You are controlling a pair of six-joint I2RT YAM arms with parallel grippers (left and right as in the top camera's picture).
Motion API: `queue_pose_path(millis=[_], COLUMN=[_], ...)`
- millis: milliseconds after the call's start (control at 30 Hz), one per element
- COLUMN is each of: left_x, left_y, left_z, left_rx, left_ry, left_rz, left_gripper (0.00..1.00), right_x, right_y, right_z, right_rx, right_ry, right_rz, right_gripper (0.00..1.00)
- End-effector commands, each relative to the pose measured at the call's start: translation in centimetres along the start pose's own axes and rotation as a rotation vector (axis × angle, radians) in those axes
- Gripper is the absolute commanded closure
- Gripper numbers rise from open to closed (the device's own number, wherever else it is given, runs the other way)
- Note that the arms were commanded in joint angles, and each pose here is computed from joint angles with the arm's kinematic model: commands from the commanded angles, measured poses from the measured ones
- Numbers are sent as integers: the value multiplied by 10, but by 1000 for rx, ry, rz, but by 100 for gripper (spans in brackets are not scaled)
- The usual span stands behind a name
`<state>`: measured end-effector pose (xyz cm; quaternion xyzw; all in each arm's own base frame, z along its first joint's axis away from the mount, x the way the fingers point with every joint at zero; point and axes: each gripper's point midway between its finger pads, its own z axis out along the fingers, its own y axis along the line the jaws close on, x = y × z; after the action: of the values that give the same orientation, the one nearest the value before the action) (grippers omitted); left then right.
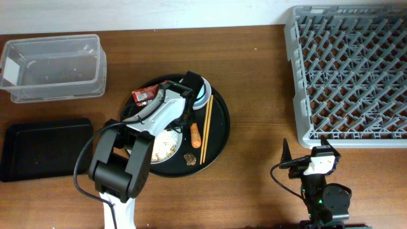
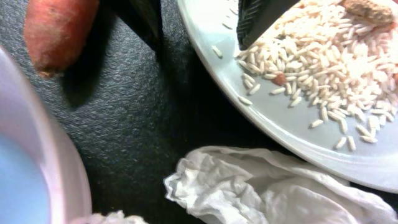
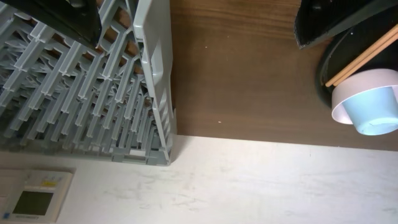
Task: Sort waste into correct bins and load items into the dishwasher rack
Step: 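Lower the left gripper and grasp the white plate's rim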
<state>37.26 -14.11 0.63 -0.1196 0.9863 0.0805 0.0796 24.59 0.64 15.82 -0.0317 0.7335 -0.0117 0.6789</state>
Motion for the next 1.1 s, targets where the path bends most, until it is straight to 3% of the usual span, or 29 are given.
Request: queue_pose_path(millis=[0,167,833,933,1067], left_x=[6,7,8,10,10], left_y=[11,6,3,4,4], left_z=[17,16,16,16,16], left_rx=[-76,-69,-55,-58,-58], left_ry=[20,14,18,25,27], left_rz=[12,21,21,23,23], left_gripper=[65,75,92,98,99], right_x=[3,3,3,3,3], right_y=[0,0,0,0,0], right_z=[0,0,0,0,0], right_rx=[2,2,2,2,2], right_ry=[2,2,2,2,2], right_rz=[-2,-2,-2,-3,-2], right_gripper=[2,2,2,2,2])
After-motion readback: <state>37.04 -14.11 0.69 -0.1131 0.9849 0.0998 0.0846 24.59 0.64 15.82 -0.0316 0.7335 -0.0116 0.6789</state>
